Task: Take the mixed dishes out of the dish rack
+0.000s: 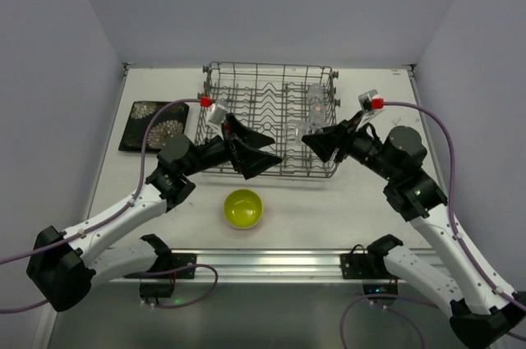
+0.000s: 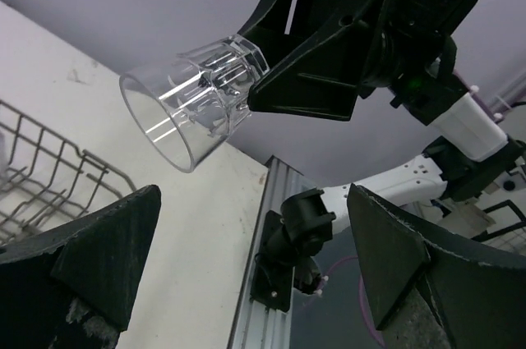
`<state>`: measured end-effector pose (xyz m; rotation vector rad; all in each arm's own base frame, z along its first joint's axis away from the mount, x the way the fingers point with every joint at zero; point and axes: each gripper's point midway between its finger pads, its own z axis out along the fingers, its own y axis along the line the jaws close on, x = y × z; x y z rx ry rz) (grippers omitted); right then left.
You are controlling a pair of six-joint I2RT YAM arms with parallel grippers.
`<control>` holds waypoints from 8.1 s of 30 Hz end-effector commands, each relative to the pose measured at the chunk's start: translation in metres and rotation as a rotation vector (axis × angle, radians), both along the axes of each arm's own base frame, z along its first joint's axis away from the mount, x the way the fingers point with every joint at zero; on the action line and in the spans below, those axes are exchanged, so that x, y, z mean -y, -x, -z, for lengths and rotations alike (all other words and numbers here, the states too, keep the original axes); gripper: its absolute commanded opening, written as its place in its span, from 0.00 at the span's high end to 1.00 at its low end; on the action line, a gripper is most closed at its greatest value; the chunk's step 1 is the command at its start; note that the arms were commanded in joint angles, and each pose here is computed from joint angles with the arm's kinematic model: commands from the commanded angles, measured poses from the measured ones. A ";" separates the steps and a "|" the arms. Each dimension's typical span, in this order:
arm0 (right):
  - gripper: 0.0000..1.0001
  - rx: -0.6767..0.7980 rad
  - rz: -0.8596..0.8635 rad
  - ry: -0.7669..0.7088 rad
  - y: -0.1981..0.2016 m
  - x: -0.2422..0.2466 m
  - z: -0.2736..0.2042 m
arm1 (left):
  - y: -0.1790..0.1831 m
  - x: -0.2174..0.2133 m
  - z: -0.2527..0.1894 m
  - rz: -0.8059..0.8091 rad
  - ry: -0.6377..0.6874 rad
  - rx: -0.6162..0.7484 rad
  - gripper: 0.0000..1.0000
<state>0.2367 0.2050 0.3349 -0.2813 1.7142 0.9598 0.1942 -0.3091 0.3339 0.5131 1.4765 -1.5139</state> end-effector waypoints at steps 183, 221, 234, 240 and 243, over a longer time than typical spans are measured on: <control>0.01 0.120 0.967 -0.029 0.066 0.219 -0.074 | -0.109 0.205 0.074 -0.216 -0.683 0.266 0.00; 0.01 0.084 0.839 0.060 0.045 0.189 -0.049 | -0.252 0.167 0.207 -0.671 -0.781 -0.200 0.30; 0.01 0.091 0.814 0.061 0.045 0.184 -0.050 | -0.257 0.168 0.232 -0.683 -0.806 -0.199 0.36; 0.01 0.096 0.805 0.057 0.045 0.183 -0.051 | -0.256 0.169 0.225 -0.688 -0.791 -0.189 0.54; 0.01 0.096 0.800 0.058 0.044 0.182 -0.051 | -0.253 0.168 0.223 -0.679 -0.781 -0.191 0.67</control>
